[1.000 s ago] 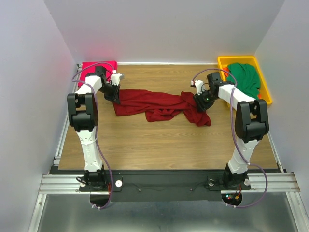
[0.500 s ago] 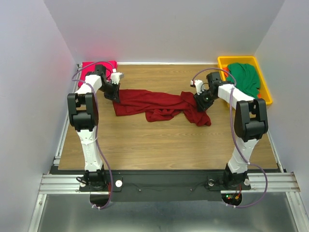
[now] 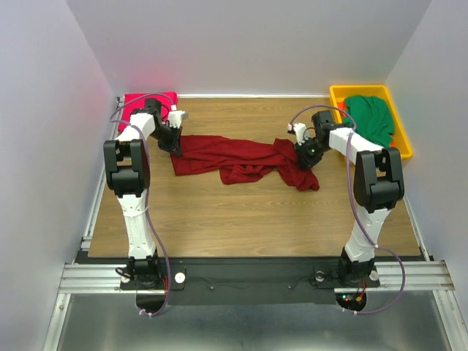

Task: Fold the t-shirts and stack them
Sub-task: Flatten the tshirt out

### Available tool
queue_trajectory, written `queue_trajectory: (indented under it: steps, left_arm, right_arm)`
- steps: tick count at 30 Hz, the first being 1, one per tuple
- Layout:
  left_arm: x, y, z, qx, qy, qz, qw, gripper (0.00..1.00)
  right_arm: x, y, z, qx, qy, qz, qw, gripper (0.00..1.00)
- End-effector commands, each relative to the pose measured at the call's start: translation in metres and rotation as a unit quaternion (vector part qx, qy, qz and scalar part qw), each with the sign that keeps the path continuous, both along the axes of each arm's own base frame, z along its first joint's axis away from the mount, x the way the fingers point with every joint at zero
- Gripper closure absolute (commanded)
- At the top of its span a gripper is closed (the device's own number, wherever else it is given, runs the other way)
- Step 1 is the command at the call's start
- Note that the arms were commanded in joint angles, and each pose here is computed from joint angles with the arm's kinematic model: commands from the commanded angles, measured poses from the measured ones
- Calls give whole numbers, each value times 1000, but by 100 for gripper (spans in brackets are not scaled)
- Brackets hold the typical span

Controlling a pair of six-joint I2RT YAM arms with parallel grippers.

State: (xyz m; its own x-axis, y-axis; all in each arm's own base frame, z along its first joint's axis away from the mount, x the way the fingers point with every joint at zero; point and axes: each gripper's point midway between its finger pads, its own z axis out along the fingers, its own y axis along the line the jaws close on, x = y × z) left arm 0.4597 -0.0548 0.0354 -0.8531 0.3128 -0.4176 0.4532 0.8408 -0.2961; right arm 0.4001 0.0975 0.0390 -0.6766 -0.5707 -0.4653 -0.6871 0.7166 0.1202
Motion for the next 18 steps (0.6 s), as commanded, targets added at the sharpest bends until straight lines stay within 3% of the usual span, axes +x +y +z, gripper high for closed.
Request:
queue_trajectory:
  steps: [1, 6, 11, 15, 18]
  left_arm:
    - [8, 6, 14, 9, -16, -2, 1000, 100]
    - [13, 5, 21, 4, -25, -1, 1000, 100]
    - [17, 6, 43, -33, -49, 1, 998, 99]
    - [17, 7, 89, -91, -94, 0, 991, 71]
    - [8, 7, 109, -93, -114, -5, 989, 60]
  right_arm:
    - [14, -6, 7, -26, -26, 7, 999, 78]
    - [20, -10, 23, -30, -48, 5, 998, 99]
    - [32, -9, 62, -7, -89, -7, 996, 99]
    - [30, -7, 80, 5, -103, -12, 995, 99]
    - [28, -6, 86, 8, -104, -14, 994, 99]
